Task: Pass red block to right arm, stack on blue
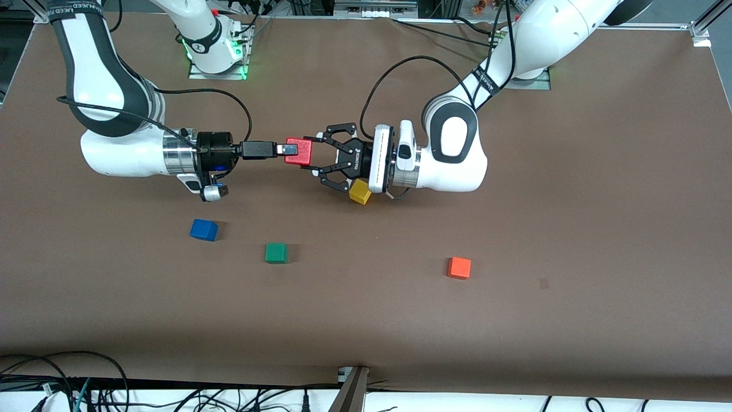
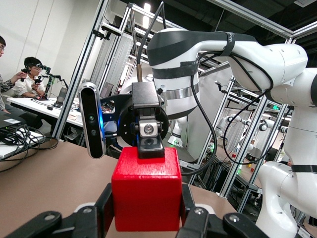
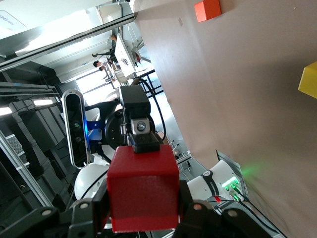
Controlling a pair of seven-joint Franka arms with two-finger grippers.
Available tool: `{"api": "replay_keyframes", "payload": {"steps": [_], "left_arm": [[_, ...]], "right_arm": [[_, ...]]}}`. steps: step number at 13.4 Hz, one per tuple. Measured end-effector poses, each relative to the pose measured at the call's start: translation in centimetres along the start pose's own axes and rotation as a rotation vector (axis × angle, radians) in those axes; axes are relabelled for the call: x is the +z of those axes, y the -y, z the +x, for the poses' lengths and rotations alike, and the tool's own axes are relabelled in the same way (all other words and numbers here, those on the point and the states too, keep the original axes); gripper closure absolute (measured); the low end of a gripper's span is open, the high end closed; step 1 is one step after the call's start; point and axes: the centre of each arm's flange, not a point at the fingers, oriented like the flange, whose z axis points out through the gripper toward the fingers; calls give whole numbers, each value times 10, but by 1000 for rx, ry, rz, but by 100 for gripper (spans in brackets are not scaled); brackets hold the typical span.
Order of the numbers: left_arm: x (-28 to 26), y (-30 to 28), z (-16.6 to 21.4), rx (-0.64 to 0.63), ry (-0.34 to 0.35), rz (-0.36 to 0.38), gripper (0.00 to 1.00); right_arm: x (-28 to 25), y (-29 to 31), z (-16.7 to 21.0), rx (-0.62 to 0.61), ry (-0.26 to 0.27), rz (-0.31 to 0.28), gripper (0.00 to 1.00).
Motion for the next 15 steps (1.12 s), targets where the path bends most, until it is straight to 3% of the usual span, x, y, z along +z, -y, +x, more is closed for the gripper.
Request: {"api": "replay_keyframes", "payload": {"steps": [4,5,9,12,15], "left_arm": [[0,0,0,3,-4,2,44],[0,0,1,2,-7,2,39],[-9,6,6,4,-18,11,0],[-40,23,14,32,-17,36,0],[-101,48,32,189,127,62,0]], "right_arm": [[0,0,0,-6,-1,3,44],[0,0,0,-13,-1,3,44],[-2,2,1,-21,-4,4,44],[-5,10,2,-37,-10,8,44],[-8,13,2,-44,-14,10,44]]}}
